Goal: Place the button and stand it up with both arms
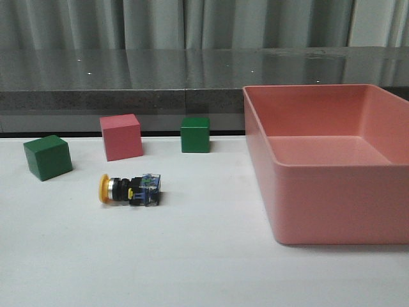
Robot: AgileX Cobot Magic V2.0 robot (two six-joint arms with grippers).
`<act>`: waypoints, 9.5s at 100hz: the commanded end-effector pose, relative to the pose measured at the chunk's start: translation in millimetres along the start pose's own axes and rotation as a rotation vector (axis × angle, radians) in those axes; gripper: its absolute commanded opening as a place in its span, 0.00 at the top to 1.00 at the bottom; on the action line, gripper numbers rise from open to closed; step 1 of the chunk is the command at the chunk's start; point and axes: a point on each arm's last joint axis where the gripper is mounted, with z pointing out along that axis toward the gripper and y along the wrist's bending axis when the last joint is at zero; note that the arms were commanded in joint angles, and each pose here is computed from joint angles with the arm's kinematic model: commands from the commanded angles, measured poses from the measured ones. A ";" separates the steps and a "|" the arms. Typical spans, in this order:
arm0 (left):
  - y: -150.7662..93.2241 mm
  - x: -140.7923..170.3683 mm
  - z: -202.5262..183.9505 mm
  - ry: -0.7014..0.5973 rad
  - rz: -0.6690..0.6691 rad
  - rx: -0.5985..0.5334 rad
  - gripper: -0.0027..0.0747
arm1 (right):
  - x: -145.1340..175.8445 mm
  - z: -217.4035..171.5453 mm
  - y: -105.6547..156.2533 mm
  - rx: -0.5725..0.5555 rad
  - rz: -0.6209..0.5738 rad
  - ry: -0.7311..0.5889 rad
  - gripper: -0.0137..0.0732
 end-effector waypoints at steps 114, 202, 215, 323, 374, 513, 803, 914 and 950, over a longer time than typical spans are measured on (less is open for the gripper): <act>-0.5 -20.4 -5.9 -0.332 -0.310 0.068 0.45 | 132.6 -147.3 40.2 0.451 0.089 -0.403 0.91; -8.8 -130.3 172.7 0.534 0.203 0.134 0.18 | 132.3 -147.5 40.1 0.454 0.089 -0.407 0.91; -15.3 -115.8 219.2 0.645 0.263 0.209 0.18 | 132.3 -147.5 40.1 0.453 0.090 -0.407 0.91; -18.7 -72.7 289.4 0.392 0.251 1.022 0.18 | 132.3 -147.5 40.1 0.453 0.090 -0.407 0.91; -28.6 -17.8 302.9 0.301 0.272 1.268 0.30 | 132.4 -147.5 40.1 0.453 0.090 -0.407 0.91; -59.1 82.8 318.2 0.465 0.219 1.354 0.78 | 132.3 -147.5 40.1 0.453 0.090 -0.407 0.91; -170.2 -31.6 300.9 0.974 1.681 0.860 0.26 | 132.0 -147.8 39.8 0.456 0.090 -0.411 0.91; -4.5 -159.6 173.1 0.581 0.422 0.179 0.99 | 131.9 -147.9 39.8 0.457 0.090 -0.412 0.91; -8.5 -112.1 82.5 0.319 0.221 0.157 0.99 | 131.9 -147.9 39.8 0.457 0.090 -0.412 0.91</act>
